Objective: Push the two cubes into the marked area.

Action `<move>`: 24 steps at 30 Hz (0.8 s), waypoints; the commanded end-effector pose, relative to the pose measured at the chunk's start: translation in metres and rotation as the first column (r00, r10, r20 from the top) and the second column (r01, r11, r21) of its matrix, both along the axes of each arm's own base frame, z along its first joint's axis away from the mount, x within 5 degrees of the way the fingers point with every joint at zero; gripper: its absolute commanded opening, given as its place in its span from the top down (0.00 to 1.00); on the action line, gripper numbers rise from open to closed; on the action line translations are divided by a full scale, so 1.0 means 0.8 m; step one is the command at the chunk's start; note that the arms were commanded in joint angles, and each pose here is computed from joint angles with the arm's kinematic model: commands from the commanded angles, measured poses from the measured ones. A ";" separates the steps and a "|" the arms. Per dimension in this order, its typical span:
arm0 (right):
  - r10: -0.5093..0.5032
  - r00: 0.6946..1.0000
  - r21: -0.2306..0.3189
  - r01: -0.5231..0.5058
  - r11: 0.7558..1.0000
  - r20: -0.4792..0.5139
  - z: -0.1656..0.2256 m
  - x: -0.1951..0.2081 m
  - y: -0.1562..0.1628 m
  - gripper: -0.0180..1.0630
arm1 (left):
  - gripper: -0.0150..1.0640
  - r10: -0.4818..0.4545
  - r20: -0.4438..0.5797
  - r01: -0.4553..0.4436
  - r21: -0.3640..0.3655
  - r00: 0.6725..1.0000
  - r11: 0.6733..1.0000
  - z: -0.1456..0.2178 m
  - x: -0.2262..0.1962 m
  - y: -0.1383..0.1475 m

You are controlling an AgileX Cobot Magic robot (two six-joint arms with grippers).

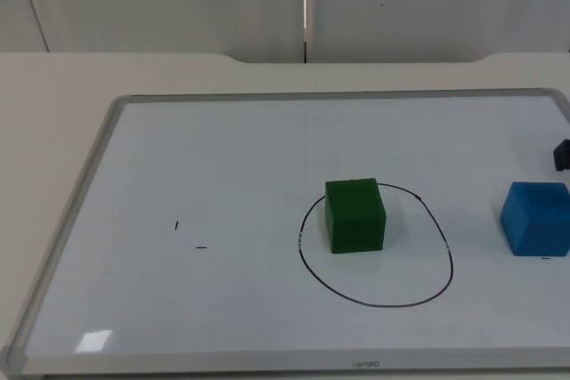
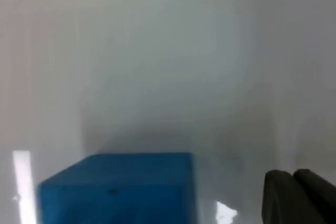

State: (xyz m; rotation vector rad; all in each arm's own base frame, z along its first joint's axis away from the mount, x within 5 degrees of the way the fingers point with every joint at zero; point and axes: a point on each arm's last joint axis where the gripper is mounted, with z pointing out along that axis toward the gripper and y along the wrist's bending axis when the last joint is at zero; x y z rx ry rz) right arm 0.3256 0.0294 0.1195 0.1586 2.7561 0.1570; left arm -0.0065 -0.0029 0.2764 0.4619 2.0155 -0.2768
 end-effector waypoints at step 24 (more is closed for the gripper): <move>0.141 0.990 0.018 -0.140 0.990 -0.030 -0.001 -0.013 0.066 0.96 | 0.99 0.009 -0.006 -0.009 0.001 1.000 1.000 -0.002 0.000 0.000</move>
